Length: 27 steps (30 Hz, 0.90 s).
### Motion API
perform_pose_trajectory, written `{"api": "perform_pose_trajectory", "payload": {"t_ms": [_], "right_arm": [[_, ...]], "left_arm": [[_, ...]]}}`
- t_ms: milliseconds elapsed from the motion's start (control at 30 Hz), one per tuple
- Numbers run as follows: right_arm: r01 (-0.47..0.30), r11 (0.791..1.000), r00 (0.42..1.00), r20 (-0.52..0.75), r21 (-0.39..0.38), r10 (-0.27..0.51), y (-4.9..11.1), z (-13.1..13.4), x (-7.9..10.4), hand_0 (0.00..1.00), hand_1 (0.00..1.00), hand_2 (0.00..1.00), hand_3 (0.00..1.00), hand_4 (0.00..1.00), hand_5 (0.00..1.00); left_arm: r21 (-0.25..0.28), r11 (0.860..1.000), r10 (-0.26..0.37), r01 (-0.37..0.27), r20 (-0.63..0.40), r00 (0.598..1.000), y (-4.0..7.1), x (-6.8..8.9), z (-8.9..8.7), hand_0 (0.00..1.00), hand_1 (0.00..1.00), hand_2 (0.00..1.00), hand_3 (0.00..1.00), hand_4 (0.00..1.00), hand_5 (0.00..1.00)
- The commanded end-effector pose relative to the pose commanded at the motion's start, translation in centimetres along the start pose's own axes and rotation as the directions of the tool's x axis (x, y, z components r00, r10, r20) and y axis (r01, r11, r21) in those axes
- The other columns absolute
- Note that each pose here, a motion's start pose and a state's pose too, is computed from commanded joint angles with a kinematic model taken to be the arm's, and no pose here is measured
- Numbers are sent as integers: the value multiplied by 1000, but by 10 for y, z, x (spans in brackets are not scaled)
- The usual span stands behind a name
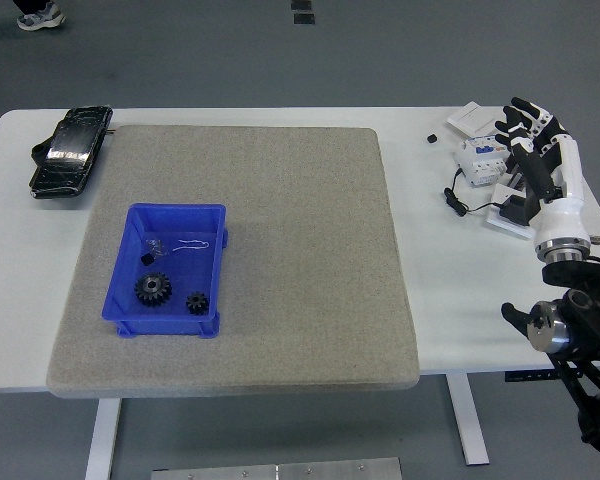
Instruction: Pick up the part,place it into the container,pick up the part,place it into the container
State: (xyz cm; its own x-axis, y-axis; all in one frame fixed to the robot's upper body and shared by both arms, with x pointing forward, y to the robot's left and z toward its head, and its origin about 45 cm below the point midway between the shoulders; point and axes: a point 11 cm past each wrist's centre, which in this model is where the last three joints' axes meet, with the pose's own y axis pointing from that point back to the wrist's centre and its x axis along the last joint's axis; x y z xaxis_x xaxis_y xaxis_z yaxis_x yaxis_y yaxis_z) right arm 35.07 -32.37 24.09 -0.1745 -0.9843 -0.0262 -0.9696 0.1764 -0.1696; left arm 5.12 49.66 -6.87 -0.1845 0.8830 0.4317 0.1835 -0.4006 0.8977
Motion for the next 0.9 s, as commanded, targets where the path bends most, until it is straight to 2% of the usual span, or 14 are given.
{"api": "perform_pose_trajectory", "payload": {"t_ms": [500, 900], "right_arm": [[1, 1000, 1000, 0, -17, -1, 1, 6, -1, 725, 701, 746, 724, 744, 452], [32, 999, 999, 6, -35, -32, 2, 11, -11, 724, 702, 746, 724, 746, 454]], "left_arm": [[3, 1000, 1, -1, 1, 1000, 0, 0, -1, 718, 671, 646, 601, 672, 315], [10, 1000, -1, 1, 4, 1000, -1, -2, -4, 718, 672, 646, 601, 672, 315]]}}
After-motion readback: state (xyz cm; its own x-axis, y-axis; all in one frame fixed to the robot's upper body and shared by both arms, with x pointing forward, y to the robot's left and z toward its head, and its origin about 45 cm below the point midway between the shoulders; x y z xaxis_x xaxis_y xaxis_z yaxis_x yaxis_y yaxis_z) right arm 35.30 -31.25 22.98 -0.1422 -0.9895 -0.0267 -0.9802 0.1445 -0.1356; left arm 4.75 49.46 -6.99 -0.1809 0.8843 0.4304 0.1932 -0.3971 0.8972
